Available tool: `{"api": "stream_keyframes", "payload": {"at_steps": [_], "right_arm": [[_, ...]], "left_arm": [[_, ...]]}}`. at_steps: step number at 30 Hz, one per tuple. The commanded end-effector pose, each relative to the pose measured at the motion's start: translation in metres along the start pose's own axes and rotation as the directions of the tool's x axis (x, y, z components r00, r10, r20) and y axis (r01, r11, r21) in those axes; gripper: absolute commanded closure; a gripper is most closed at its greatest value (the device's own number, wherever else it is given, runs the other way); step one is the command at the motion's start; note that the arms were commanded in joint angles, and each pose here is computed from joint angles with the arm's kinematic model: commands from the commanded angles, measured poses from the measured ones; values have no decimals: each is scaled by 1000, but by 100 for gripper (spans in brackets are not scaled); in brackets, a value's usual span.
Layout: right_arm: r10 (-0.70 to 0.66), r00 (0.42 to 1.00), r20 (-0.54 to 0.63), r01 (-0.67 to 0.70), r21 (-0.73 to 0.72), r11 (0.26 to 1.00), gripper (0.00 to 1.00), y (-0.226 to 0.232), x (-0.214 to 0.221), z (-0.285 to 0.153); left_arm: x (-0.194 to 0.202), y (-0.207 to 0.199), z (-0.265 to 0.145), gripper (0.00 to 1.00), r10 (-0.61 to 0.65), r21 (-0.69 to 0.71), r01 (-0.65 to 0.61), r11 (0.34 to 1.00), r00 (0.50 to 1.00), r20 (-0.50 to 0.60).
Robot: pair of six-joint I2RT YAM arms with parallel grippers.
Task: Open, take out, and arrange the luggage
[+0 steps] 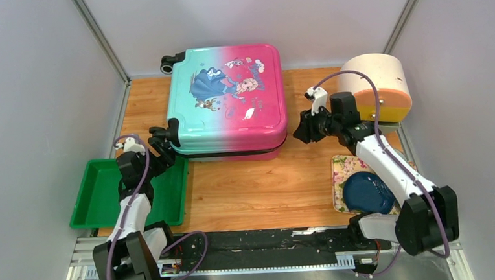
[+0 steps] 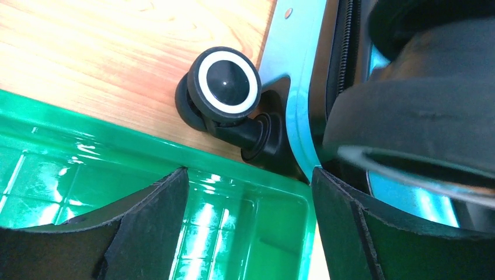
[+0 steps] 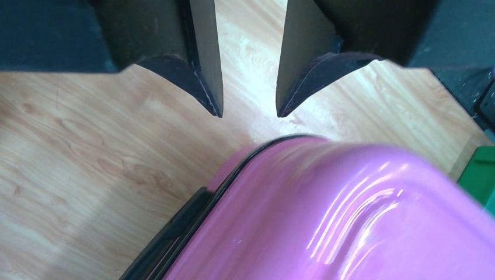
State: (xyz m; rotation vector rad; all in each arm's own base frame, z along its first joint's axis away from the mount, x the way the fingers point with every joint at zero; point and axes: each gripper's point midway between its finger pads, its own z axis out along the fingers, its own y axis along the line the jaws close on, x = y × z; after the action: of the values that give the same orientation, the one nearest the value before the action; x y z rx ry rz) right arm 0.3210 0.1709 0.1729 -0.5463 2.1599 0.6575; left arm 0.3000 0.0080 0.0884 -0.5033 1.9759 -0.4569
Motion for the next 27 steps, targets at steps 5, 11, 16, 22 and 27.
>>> {"api": "stream_keyframes", "payload": {"at_steps": [5,11,16,22,27], "right_arm": [[-131,991,42,136,-149,980,68,45,15,-37],[-271,960,71,280,-240,930,71,82,24,-32],[-415,905,95,424,-297,856,72,109,40,-6],[-479,849,223,498,-32,867,70,100,13,43],[-509,823,253,505,84,859,69,92,-5,74]], "left_arm": [[-112,-31,-35,11,211,-61,-202,977,922,325],[-99,-21,-40,11,132,-61,-119,991,944,302],[-92,-27,-19,11,51,36,-63,997,958,283],[-96,-35,-4,11,-27,116,-8,993,956,291],[-110,-56,-3,12,13,178,-75,981,945,326]]}}
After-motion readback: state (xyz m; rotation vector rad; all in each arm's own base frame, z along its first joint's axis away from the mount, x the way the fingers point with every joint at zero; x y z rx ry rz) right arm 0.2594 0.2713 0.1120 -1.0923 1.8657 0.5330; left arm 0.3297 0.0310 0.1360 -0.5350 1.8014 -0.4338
